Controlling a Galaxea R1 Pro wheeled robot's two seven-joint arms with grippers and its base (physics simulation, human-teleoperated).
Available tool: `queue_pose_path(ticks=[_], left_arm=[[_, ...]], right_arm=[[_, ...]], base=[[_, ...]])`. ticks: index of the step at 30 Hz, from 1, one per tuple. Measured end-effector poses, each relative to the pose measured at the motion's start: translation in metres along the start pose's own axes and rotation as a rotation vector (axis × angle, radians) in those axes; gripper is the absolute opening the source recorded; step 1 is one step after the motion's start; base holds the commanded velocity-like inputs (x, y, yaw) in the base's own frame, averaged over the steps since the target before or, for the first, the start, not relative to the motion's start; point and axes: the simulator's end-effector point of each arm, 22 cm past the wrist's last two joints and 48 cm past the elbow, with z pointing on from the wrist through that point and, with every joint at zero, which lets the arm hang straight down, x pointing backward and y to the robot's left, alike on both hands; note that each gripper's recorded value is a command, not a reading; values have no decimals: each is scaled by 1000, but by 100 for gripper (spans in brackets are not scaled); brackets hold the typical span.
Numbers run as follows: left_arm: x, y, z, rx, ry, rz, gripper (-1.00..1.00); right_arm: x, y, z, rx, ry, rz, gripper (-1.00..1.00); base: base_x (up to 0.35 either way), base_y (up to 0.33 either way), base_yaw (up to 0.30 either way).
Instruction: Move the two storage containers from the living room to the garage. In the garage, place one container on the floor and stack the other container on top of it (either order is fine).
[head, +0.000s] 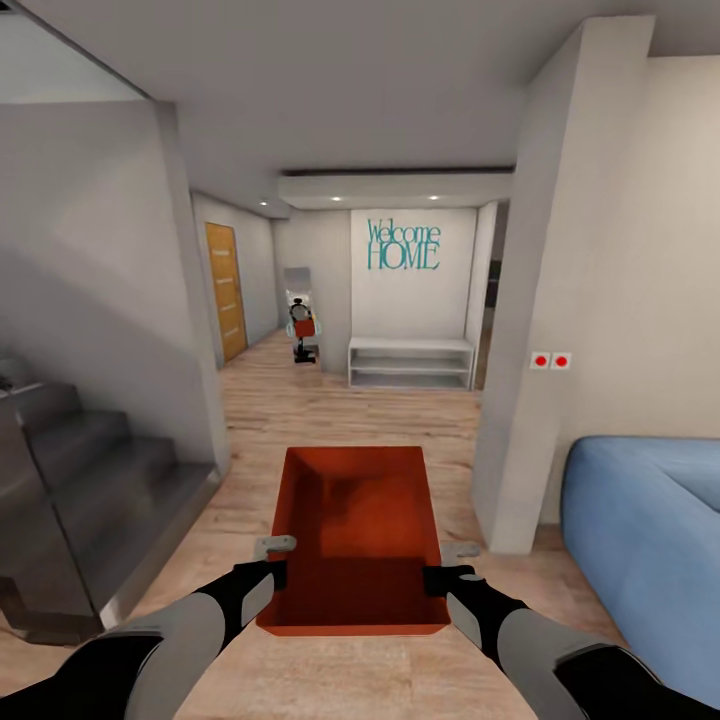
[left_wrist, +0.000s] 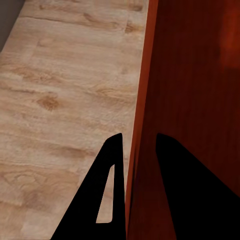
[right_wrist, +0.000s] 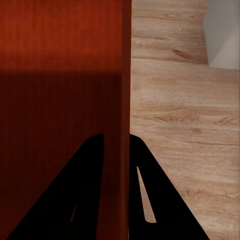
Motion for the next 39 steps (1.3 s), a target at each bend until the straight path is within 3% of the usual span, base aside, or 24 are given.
queue_pose_path(ticks=[27, 39], left_arm=[[0, 0, 0, 0, -1, 1, -100], [0, -1, 0, -1, 0, 0, -100]], right_arm=[[0, 0, 0, 0, -1, 1, -100], [0, -1, 0, -1, 0, 0, -100]], base=[[322, 0, 3], [322, 0, 222]])
